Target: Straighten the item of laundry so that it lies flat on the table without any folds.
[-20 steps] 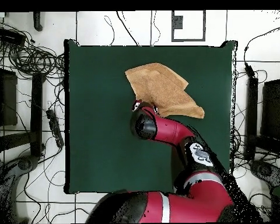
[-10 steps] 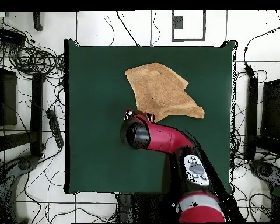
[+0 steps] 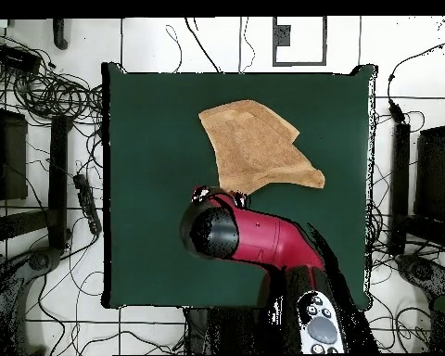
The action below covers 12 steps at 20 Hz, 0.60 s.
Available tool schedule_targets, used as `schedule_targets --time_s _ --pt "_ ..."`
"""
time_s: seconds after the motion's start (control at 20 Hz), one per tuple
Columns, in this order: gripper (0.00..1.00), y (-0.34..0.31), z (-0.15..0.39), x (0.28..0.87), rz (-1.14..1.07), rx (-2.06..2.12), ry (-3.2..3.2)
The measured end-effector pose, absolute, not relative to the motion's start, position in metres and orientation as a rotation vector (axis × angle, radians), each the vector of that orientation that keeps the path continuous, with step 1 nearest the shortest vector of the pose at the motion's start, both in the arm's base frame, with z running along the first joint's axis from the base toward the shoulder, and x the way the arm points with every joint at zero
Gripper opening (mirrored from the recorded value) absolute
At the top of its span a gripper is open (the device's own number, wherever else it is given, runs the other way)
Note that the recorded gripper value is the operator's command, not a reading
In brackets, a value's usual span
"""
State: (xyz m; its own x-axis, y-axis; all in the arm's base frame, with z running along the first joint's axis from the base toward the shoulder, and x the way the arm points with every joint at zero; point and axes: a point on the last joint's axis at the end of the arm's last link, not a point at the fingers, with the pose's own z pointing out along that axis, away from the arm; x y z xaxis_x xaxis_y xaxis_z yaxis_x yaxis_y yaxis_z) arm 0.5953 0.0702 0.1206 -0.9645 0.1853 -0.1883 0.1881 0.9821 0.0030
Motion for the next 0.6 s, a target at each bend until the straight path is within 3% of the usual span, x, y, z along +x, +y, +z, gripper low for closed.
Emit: schedule_targets --time_s 0.6 --pt "1.00 0.062 0.059 0.592 -0.040 0.294 2.933"
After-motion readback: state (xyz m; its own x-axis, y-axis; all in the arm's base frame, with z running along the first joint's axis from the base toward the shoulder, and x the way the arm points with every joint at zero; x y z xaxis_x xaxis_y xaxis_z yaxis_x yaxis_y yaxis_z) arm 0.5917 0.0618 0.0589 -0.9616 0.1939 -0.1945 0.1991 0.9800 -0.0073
